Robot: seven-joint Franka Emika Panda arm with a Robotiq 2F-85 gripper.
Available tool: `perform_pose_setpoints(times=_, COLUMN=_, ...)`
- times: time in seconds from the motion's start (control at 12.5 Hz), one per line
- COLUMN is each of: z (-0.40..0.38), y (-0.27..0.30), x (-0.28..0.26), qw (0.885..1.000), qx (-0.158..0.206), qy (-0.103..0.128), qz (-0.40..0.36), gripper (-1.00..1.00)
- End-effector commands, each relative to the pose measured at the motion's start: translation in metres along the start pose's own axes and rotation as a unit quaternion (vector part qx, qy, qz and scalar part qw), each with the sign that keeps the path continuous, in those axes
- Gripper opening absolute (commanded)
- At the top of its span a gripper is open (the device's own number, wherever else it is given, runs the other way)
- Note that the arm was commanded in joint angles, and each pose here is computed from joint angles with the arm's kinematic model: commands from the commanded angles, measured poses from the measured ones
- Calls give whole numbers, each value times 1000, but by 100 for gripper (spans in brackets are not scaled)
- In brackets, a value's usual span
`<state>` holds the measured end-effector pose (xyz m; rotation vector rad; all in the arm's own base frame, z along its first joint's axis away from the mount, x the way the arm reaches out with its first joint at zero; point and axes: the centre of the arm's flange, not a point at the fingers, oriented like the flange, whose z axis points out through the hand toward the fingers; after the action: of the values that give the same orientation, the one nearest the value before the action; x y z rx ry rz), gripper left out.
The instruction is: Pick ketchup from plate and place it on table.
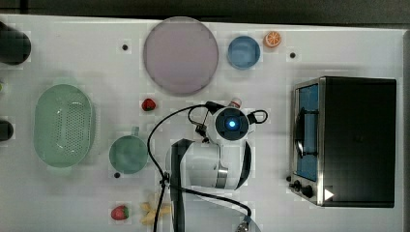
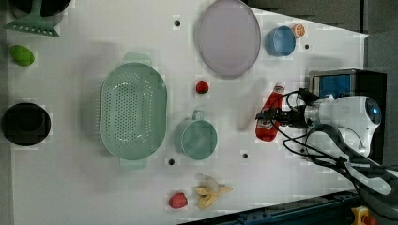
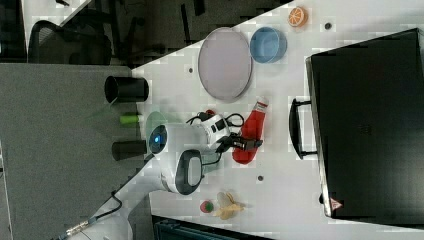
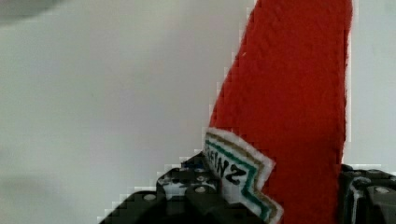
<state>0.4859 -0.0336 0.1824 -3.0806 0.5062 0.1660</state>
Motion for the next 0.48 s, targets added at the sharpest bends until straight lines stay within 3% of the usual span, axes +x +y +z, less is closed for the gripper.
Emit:
perform_pose_setpoints(times=0.08, z=-36, y=-9, x=18, qw=999, qx=13, qy=49, qz=14, gripper=68)
perform_pose_setpoints(times=0.24, z=-68, y=-16, x=25, qw=997, qx=21, qy=79, qz=9, gripper=100)
perform_pose_setpoints(times=0.48, z=-152, y=-33, x=35, qw=988, qx=41, qy=150, qz=-2, gripper=100)
